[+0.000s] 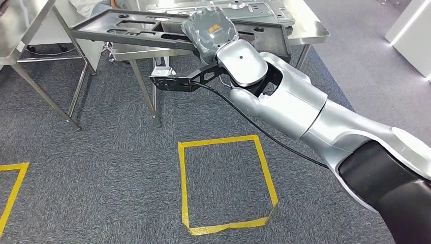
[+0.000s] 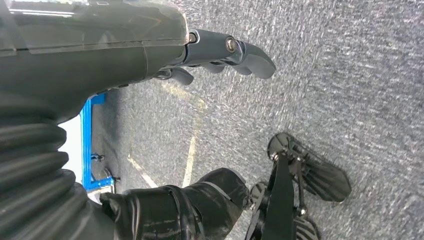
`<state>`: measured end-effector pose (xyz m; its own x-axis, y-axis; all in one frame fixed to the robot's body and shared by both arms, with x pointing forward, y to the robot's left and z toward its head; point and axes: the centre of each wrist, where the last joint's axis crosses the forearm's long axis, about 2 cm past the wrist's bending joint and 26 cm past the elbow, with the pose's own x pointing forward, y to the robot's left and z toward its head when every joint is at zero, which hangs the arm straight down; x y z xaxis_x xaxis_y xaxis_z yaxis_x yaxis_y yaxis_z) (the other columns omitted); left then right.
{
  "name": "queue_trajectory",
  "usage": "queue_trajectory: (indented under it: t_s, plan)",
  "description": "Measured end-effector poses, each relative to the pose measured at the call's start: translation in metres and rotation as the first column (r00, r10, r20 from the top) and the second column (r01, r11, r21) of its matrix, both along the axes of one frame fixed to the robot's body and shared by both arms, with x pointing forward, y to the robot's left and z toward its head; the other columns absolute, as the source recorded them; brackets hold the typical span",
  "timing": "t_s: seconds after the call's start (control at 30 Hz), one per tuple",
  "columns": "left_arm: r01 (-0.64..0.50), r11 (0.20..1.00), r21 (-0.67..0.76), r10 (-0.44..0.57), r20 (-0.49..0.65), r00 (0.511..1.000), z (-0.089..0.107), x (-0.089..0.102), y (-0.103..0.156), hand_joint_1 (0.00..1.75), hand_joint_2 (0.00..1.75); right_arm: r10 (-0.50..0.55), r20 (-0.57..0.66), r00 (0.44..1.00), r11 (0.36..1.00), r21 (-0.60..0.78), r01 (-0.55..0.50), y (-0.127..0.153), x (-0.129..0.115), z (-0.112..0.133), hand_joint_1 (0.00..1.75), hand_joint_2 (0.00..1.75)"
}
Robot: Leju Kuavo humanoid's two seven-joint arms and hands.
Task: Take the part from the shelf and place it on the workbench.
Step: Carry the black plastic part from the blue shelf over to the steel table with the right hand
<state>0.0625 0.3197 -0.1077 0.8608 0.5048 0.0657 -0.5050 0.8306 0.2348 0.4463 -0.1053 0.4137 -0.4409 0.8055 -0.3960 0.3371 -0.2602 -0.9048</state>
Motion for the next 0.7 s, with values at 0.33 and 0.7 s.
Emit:
queue_trajectory:
  t_s: [0.33,0.7]
  plan:
    - [0.000,1.000,-0.018,0.000,0.002,1.000,0.000,-0.001,0.000,0.00,1.75,-0.003,-0.008,1.000,1.000,0.000,0.003,0.001,0.000,-0.005,1.75,1.75]
    - [0.004,1.000,-0.012,-0.004,0.006,1.000,0.000,0.000,0.003,0.00,1.75,-0.010,-0.005,1.000,1.000,0.009,0.010,0.008,-0.002,-0.015,1.75,1.75]
